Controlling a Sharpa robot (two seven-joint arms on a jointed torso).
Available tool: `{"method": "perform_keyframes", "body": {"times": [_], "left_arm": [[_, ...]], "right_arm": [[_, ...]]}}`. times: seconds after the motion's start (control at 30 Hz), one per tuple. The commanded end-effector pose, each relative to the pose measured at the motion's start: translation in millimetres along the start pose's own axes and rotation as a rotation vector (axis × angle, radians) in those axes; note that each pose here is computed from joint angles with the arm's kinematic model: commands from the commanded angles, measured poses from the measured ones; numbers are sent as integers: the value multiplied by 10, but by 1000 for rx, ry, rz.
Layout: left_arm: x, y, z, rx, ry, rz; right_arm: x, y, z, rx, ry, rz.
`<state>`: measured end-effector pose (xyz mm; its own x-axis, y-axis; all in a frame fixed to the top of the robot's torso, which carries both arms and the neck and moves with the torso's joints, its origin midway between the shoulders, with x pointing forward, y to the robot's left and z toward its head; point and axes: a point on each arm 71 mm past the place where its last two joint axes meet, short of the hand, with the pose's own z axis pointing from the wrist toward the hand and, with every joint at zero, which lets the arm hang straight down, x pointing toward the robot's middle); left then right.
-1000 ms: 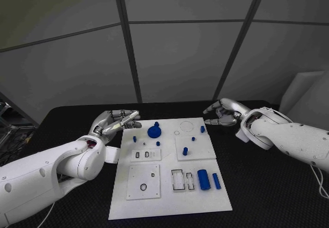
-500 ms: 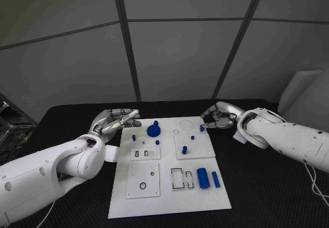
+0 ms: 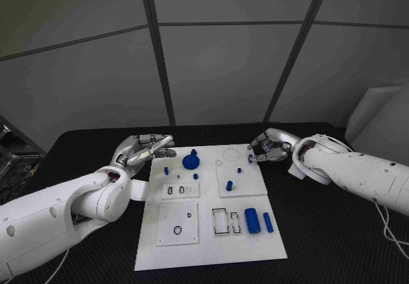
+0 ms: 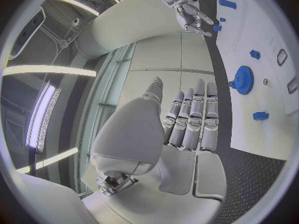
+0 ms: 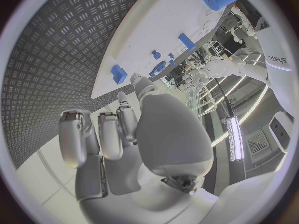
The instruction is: Assemble the parts on the task board
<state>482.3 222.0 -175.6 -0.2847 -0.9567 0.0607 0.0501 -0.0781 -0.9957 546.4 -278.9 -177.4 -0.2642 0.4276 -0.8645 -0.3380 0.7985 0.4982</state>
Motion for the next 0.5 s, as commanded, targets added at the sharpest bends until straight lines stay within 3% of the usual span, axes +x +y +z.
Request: {"method": "perform_keyframes", "body": {"times": [0.03,0.5], "left_arm": [[16,-17,4,13,15,-1],[24,-17,4,14,17,-2]], "right_arm": [[18,-10,3,9,29,-16],[43,-45,15,29,37,-33]]}}
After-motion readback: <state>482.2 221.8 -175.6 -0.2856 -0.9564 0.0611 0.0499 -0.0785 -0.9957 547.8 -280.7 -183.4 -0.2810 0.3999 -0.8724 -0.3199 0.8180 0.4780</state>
